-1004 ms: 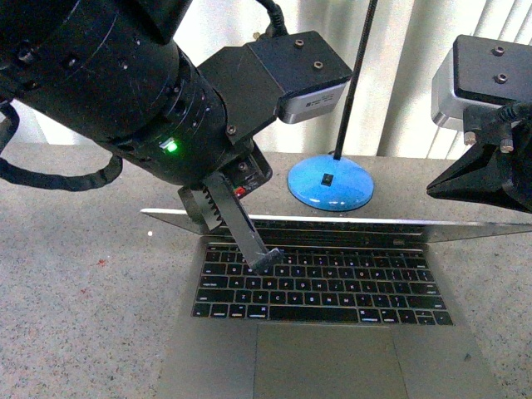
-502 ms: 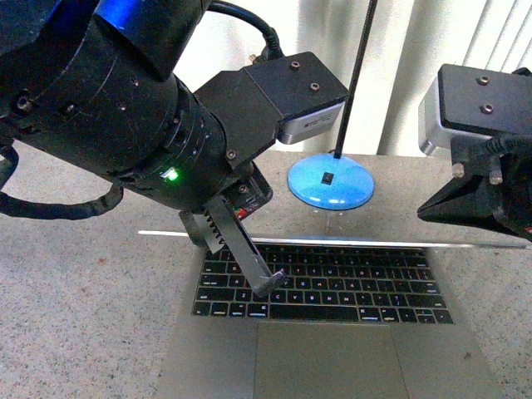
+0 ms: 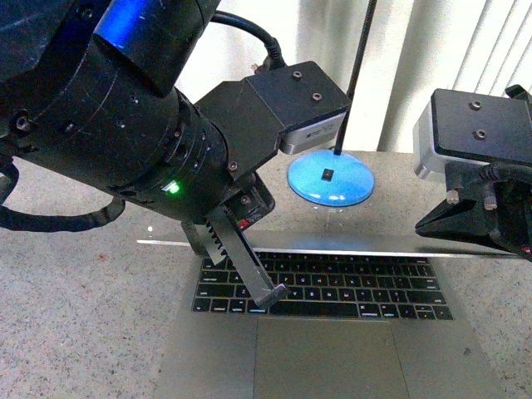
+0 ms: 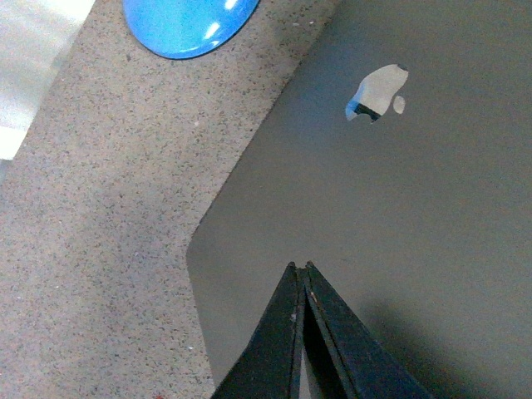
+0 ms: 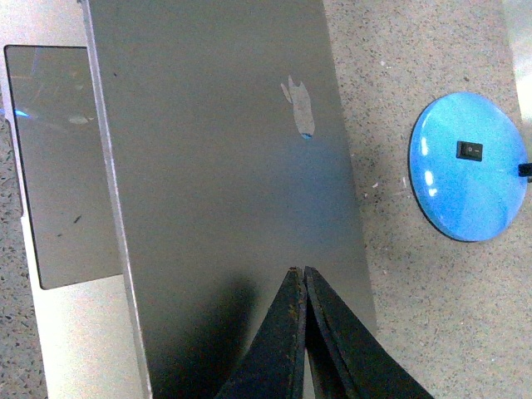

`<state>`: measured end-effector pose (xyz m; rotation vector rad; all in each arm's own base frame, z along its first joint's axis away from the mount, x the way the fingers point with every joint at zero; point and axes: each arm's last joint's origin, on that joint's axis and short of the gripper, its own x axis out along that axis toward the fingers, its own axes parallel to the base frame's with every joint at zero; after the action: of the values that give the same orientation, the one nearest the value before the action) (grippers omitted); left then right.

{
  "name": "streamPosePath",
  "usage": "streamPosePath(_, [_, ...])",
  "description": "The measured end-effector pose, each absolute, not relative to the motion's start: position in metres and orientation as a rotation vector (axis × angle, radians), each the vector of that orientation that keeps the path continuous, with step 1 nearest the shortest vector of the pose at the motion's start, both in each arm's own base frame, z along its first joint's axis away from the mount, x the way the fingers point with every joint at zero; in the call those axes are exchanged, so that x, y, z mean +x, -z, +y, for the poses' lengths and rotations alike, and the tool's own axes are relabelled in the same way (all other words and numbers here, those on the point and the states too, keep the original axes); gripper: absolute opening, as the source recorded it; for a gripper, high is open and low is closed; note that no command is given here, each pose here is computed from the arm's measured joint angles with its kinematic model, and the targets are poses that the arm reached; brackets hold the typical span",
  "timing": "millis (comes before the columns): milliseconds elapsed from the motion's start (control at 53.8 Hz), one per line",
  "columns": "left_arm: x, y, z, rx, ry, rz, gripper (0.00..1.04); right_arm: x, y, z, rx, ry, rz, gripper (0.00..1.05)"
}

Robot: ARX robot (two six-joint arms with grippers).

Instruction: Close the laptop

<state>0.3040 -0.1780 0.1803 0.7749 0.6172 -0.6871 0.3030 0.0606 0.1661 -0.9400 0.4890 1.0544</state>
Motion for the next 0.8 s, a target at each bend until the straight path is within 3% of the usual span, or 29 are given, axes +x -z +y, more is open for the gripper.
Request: streamPosePath(799, [0.302, -0.163, -0.182, 0.761, 0.719, 0.641, 0.04, 0.302, -0.149, 0.066, -0.943, -1.086, 0.511, 0.03])
